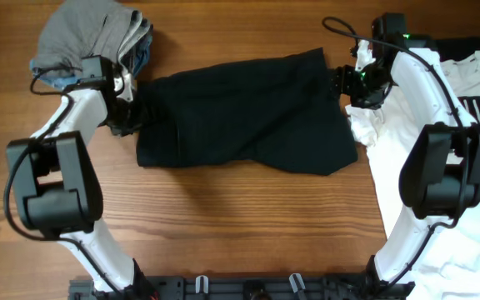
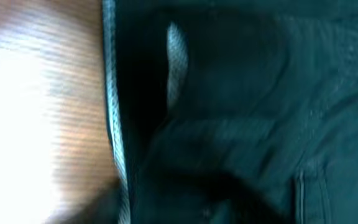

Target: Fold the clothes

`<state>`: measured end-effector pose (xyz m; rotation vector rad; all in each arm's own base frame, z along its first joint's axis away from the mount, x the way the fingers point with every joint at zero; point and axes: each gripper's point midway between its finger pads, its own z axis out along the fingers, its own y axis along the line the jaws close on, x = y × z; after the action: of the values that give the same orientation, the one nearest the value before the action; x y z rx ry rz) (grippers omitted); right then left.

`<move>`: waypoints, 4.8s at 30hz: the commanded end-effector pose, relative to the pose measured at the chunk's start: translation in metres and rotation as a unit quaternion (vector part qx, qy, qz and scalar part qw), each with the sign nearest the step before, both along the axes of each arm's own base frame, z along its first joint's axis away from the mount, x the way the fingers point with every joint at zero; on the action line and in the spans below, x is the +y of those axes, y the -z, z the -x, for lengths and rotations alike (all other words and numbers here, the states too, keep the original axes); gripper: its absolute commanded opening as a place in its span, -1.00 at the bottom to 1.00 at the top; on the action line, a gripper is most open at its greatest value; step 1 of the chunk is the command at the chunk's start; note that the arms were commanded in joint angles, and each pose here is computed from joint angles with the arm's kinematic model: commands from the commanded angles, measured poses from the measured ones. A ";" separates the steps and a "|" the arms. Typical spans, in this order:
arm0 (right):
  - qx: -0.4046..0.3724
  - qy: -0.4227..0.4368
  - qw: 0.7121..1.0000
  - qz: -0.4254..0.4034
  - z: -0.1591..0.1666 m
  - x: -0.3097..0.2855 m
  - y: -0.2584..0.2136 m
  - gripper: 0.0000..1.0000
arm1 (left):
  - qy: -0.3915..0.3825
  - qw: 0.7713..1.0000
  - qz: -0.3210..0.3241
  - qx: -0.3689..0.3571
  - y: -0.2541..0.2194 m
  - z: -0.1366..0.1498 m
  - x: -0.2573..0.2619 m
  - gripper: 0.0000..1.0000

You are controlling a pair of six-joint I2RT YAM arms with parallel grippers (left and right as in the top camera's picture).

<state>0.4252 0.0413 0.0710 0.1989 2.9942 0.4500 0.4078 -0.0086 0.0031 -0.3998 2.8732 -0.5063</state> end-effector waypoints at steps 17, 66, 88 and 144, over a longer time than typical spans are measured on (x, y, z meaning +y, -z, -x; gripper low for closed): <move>0.062 -0.038 0.997 -0.026 0.053 0.062 0.057 -0.19 | 0.079 0.995 0.054 -0.037 -0.186 -0.015 -0.060 -0.92; 0.082 -0.001 0.991 -0.108 0.075 0.073 0.021 0.55 | 0.268 0.963 0.002 -0.024 -0.139 0.012 -0.189 0.59; -0.197 -0.152 0.890 -0.383 0.058 0.170 -0.164 -0.91 | 0.246 0.961 -0.122 -0.017 -0.126 -0.001 -0.135 0.70; -0.055 0.020 0.998 -0.021 0.079 0.077 0.013 -0.76 | 0.078 0.986 0.137 -0.057 -0.036 -0.041 -0.126 -0.66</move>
<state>0.3318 0.1364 0.0756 0.2132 2.8716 0.7001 0.4381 -0.1270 0.0104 -0.4340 2.7755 -0.8501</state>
